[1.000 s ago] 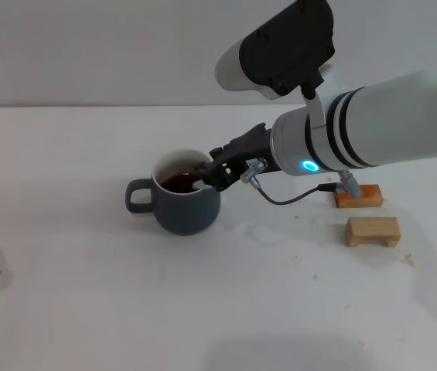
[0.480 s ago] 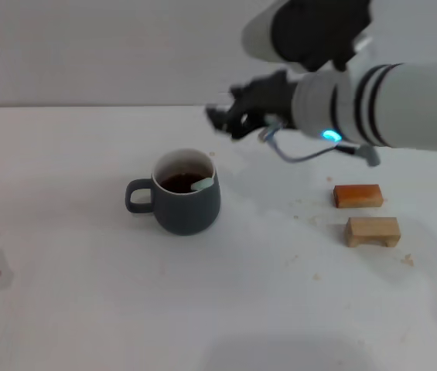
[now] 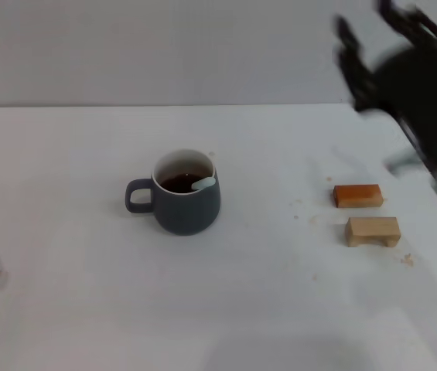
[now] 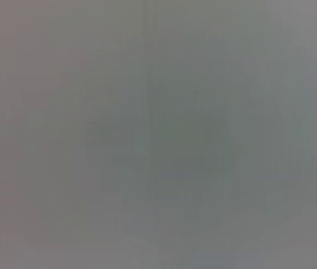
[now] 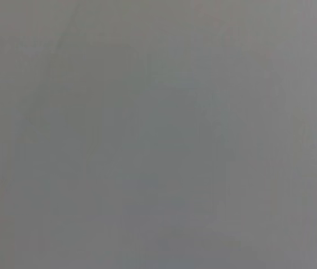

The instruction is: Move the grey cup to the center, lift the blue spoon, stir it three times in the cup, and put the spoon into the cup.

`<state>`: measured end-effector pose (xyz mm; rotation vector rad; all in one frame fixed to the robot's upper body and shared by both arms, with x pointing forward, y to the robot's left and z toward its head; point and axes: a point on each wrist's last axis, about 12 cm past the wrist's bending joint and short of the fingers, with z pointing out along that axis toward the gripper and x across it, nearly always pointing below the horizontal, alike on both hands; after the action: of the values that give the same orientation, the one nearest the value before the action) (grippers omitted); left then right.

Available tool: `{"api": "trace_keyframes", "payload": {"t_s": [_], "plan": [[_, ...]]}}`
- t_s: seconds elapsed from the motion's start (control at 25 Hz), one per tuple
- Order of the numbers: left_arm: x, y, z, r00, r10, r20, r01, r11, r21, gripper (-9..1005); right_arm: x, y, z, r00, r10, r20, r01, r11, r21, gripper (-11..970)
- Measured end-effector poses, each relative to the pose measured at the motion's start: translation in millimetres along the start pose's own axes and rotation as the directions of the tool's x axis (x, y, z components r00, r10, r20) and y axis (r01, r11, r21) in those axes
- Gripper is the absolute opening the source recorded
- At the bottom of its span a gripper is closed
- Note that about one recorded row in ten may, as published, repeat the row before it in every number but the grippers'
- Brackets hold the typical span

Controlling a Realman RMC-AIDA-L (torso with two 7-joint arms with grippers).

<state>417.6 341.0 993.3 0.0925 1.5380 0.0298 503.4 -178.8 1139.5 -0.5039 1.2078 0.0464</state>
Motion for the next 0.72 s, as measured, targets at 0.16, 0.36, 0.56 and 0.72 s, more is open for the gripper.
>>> {"api": "trace_keyframes", "payload": {"t_s": [0.16,0.36,0.56,0.72], "plan": [[0,0.3,0,1.000,0.000,0.002,0.000,1.000,-0.002,-2,35,-8.1,-64,0.999,-0.004,0.035,-0.003,0.985,0.173,470],[-1,1.7,2,1.000,0.002,0.008,-0.002,1.000,-0.007,-2,64,-23.2,-138,0.998,0.068,0.002,-0.061,0.880,0.470,477],[-2,4.6,2,1.000,0.001,0.012,-0.001,1.000,-0.027,-2,80,-25.0,-176,0.991,0.102,-0.087,-0.033,0.815,0.579,484],[-2,4.9,2,1.000,0.001,0.012,-0.001,1.000,-0.029,-2,85,-27.4,-188,0.984,0.130,-0.118,-0.027,0.776,0.631,490]]}}
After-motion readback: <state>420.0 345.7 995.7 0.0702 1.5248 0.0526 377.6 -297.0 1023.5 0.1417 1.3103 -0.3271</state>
